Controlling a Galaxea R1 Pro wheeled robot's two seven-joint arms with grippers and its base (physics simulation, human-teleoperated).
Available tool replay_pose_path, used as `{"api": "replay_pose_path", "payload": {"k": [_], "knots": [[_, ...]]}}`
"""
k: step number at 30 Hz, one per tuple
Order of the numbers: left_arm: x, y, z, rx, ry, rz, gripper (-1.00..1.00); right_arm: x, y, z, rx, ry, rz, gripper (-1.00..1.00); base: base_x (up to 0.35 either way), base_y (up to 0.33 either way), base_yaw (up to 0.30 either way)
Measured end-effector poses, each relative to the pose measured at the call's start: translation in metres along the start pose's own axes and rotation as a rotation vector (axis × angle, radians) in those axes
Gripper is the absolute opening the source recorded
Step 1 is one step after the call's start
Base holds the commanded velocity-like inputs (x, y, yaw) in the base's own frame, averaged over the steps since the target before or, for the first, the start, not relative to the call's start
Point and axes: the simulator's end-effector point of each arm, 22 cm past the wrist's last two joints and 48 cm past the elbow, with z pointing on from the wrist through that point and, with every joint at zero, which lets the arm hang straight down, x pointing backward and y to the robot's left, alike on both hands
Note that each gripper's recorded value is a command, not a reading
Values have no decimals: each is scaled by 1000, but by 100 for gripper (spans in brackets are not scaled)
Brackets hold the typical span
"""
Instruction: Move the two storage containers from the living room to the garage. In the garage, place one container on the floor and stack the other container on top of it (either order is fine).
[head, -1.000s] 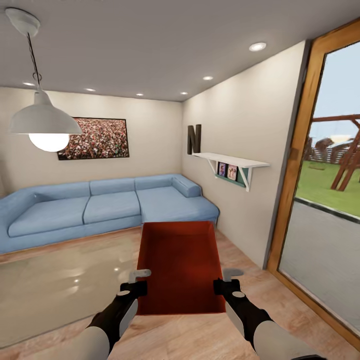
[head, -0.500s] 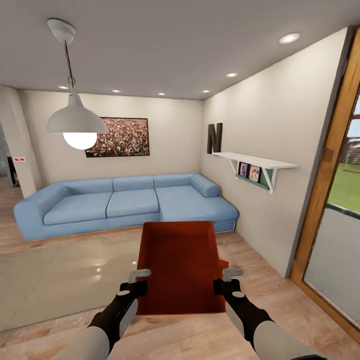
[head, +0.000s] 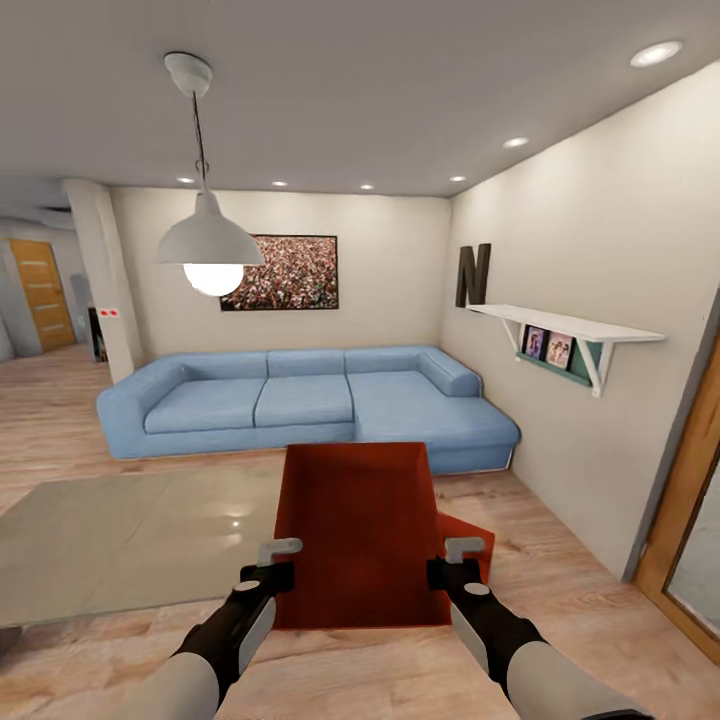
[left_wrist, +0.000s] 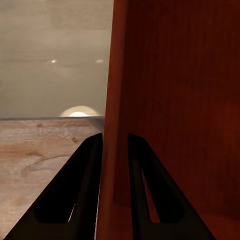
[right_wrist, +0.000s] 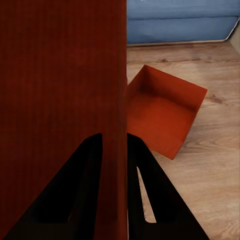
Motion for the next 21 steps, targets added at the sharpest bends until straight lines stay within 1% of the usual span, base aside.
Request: {"api": "replay_pose_path", "payload": {"k": [10, 21], "knots": [[0, 0, 0, 0, 1, 2, -100, 1, 0, 0, -1, 2, 2, -100, 0, 0, 58], [0, 0, 0, 0, 2, 2, -100, 1, 0, 0, 0, 2, 2, -100, 0, 0, 251]]}}
